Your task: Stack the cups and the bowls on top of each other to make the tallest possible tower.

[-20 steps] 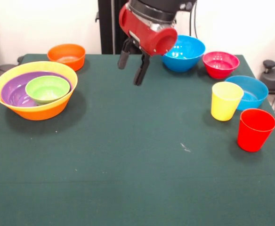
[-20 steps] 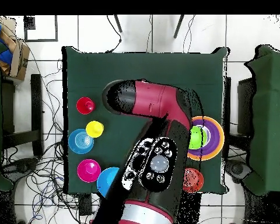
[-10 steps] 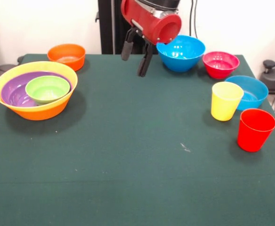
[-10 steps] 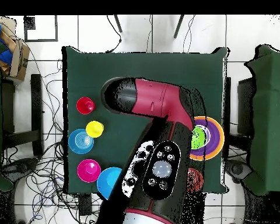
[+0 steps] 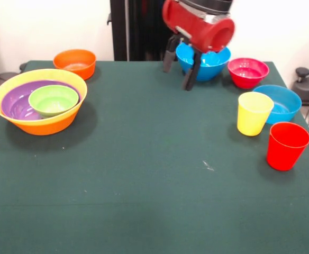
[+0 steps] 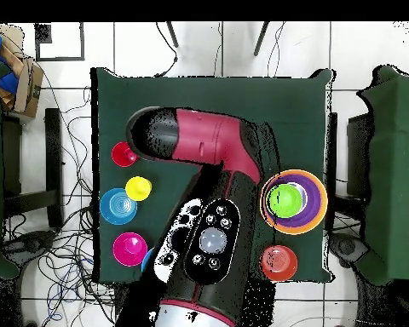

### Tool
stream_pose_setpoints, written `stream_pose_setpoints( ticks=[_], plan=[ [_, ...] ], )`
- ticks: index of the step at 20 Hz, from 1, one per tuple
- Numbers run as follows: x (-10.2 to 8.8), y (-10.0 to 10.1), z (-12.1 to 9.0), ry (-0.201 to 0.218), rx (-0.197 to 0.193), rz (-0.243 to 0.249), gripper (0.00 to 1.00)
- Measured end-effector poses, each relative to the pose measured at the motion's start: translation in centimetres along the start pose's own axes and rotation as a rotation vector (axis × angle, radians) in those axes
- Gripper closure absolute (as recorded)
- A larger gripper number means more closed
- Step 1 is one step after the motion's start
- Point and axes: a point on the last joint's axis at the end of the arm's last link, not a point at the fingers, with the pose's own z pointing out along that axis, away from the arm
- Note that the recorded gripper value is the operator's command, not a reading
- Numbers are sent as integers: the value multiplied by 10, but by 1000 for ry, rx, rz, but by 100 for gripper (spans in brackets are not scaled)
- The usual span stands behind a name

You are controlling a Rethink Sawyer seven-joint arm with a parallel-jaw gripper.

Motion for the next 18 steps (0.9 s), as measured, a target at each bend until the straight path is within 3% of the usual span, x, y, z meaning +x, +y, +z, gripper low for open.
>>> stream_pose_setpoints(
  ticks=[5, 9, 18],
  plan=[
    [12, 23, -4, -12, -14, -16, 0],
    [21, 39, -6, -15, 0, -6, 0],
    [38, 68, 2, -17, 45, 81, 0]
  ],
)
